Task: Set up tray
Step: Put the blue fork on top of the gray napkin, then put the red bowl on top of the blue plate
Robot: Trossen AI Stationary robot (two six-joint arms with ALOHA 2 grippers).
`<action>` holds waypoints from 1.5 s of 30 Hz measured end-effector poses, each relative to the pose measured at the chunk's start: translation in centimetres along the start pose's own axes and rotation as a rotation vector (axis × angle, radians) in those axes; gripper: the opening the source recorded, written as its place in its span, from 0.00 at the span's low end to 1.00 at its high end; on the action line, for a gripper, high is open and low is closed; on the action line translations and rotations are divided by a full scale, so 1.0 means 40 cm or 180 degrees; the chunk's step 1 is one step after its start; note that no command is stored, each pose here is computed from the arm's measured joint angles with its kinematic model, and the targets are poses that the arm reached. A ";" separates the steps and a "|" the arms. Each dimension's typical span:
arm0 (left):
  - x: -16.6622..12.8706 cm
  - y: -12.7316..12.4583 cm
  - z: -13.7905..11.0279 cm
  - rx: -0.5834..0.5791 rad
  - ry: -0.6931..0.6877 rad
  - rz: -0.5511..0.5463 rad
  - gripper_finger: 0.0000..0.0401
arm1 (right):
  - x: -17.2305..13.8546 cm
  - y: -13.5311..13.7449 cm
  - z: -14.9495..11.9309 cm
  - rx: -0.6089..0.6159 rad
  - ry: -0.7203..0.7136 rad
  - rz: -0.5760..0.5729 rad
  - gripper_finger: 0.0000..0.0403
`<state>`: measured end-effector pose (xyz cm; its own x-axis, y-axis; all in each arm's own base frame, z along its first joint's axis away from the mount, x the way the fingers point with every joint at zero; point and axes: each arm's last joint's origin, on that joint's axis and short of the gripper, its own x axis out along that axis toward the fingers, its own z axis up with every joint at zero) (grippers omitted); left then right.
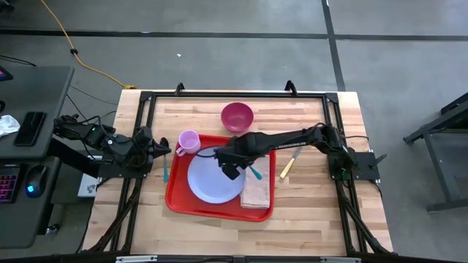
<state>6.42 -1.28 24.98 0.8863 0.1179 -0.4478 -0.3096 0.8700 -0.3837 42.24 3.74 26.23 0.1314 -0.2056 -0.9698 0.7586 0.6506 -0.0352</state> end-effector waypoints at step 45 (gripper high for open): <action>-0.002 -0.012 -0.011 0.0495 0.0432 -0.0584 0.05 | 0.169 0.023 -0.161 0.1901 0.0475 -0.0189 0.03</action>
<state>6.33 -1.92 24.84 0.8652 -0.1046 -0.4905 -0.0822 0.9352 -0.3445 39.71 7.65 18.08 0.0200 -0.0963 -0.9951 0.9938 0.1105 0.0093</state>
